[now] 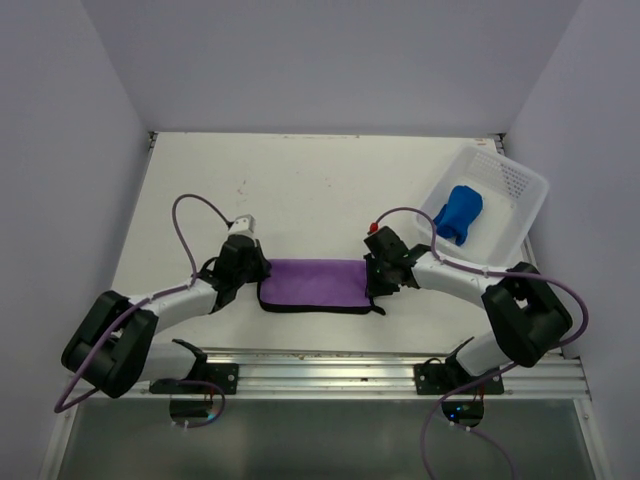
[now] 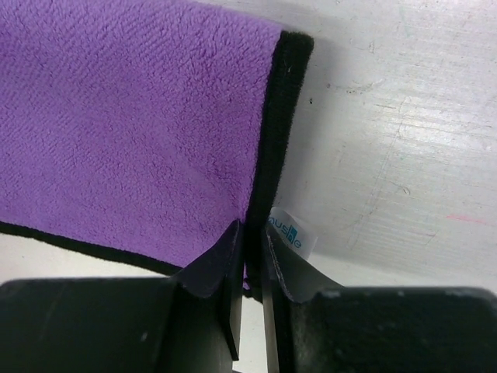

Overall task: Roll the towels
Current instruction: Fold the towel

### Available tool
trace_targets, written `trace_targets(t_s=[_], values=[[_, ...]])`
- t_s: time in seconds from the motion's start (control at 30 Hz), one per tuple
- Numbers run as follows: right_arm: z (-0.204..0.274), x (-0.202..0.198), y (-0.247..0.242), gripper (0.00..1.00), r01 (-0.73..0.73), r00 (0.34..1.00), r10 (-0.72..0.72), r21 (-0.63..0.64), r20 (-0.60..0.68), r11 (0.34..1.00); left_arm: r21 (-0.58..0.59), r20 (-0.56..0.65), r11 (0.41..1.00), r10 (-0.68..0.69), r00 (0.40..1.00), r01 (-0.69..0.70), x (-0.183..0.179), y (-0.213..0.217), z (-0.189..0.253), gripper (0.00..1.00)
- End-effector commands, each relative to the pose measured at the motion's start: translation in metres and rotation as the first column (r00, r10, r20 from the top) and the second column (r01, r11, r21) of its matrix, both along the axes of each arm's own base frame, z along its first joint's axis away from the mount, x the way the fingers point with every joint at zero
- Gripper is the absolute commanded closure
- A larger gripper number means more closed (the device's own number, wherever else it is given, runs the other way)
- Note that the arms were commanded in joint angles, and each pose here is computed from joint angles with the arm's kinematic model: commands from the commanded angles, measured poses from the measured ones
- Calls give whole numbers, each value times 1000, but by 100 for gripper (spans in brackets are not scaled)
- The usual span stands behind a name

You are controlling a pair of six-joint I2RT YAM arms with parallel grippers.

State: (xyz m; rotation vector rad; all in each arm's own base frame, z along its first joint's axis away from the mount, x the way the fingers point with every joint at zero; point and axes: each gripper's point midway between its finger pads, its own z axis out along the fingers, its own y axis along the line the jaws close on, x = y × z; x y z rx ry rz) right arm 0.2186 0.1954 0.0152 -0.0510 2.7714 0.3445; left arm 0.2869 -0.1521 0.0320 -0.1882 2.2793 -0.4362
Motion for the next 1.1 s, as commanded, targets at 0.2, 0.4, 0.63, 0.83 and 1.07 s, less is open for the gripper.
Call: trace_targets(t_s=[0.2, 0.4, 0.63, 0.83, 1.07], values=[[-14, 1, -5, 94, 18, 1000, -18, -35, 1, 999, -5, 88, 1000, 10, 996, -9, 8, 2, 26, 100], [-14, 0, -9, 100, 14, 1000, -14, -55, 2, 998, -15, 118, 1000, 10, 993, -9, 13, 1, 43, 100], [-5, -3, -21, 100, 6, 1000, -4, -97, 23, 995, -10, 137, 1000, 21, 990, -20, 10, 6, 51, 100], [1, -5, -33, 100, 13, 999, -8, -138, 38, 990, -15, 130, 1000, 22, 991, -20, 6, 8, 48, 100], [24, -6, -50, 100, 33, 997, -20, -187, 72, 982, -37, 118, 999, 2, 993, 2, 1, 4, 43, 100]])
